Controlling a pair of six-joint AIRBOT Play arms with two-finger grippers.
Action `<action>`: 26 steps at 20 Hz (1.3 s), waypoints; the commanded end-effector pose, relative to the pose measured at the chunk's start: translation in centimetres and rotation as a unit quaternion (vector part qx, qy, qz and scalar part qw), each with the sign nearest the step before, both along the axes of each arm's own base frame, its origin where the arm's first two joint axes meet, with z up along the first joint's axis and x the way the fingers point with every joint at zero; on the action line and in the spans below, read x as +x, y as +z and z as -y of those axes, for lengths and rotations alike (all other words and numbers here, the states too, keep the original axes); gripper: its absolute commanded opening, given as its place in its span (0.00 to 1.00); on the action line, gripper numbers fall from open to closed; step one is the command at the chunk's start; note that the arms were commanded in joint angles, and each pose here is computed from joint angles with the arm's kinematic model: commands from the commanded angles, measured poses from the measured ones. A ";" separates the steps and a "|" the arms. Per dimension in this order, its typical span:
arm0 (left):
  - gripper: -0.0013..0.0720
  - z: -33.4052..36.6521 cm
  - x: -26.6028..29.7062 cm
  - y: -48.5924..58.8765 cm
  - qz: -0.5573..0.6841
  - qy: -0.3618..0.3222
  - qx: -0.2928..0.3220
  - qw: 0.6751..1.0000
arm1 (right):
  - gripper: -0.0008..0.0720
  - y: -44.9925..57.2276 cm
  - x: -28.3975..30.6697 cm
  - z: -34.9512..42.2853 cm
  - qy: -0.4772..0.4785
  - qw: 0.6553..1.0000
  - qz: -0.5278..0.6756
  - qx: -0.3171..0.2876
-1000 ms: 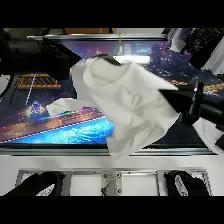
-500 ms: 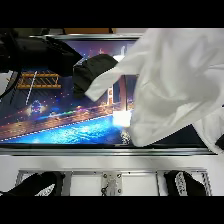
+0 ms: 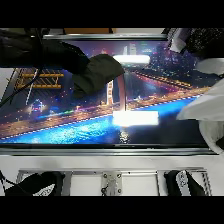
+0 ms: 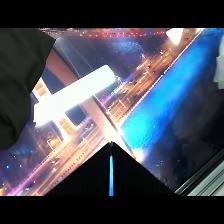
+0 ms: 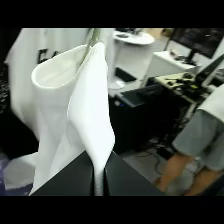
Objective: Fold the clothes and pants, and hang the long-sleeved shirts on hangers.
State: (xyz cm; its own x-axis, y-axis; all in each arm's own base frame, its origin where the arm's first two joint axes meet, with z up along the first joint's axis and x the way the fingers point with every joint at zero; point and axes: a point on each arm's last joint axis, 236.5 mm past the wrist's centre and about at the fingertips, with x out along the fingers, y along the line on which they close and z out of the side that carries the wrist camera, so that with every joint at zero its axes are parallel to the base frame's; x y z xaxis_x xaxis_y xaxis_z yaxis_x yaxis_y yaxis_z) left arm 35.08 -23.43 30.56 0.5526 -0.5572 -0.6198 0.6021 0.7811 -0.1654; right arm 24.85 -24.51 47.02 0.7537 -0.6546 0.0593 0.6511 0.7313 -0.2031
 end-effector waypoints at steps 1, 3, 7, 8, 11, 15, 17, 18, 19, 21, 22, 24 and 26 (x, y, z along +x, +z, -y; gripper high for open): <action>0.04 0.5 0.9 -1.3 -0.014 0.000 0.006 1.000 | 0.03 4.6 -3.6 2.9 -0.081 0.995 0.024 -0.046; 0.04 0.6 1.3 -2.0 -0.021 0.000 0.009 1.000 | 0.03 5.8 -5.1 4.2 -0.106 0.992 0.057 -0.032; 0.04 0.8 1.5 -2.3 -0.024 0.000 0.010 1.000 | 0.03 7.0 -7.8 5.8 -0.147 0.985 0.084 -0.032; 0.04 0.8 1.5 -2.3 -0.024 0.000 0.010 1.000 | 0.03 7.5 -8.3 5.9 -0.151 0.983 0.105 -0.029; 0.04 0.8 1.5 -2.3 -0.024 0.000 0.010 1.000 | 0.03 8.5 -8.7 5.7 -0.150 0.979 0.129 -0.039; 0.04 0.8 1.5 -2.3 -0.024 0.000 0.010 1.000 | 0.03 8.5 -8.7 5.8 -0.150 0.979 0.131 -0.035; 0.04 0.8 1.5 -2.3 -0.025 0.000 0.010 1.000 | 0.03 8.3 -8.6 6.1 -0.150 0.980 0.130 -0.033; 0.04 0.8 1.5 -2.3 -0.025 0.000 0.010 1.000 | 0.03 8.0 -8.4 6.3 -0.150 0.980 0.127 -0.028; 0.04 0.8 1.5 -2.3 -0.025 0.000 0.010 1.000 | 0.03 7.6 -8.3 6.6 -0.151 0.981 0.123 -0.023; 0.04 0.8 1.5 -2.3 -0.025 0.000 0.010 1.000 | 0.03 7.0 -8.2 7.2 -0.157 0.981 0.112 -0.018; 0.04 0.8 1.5 -2.4 -0.026 0.000 0.011 1.000 | 0.03 6.7 -8.2 7.5 -0.161 0.981 0.107 -0.018; 0.04 0.8 1.5 -2.3 -0.025 0.000 0.011 1.000 | 0.03 6.1 -8.1 8.3 -0.167 0.981 0.098 -0.014; 0.04 0.8 1.5 -2.4 -0.026 0.000 0.011 1.000 | 0.03 5.6 -7.8 9.0 -0.168 0.981 0.093 -0.008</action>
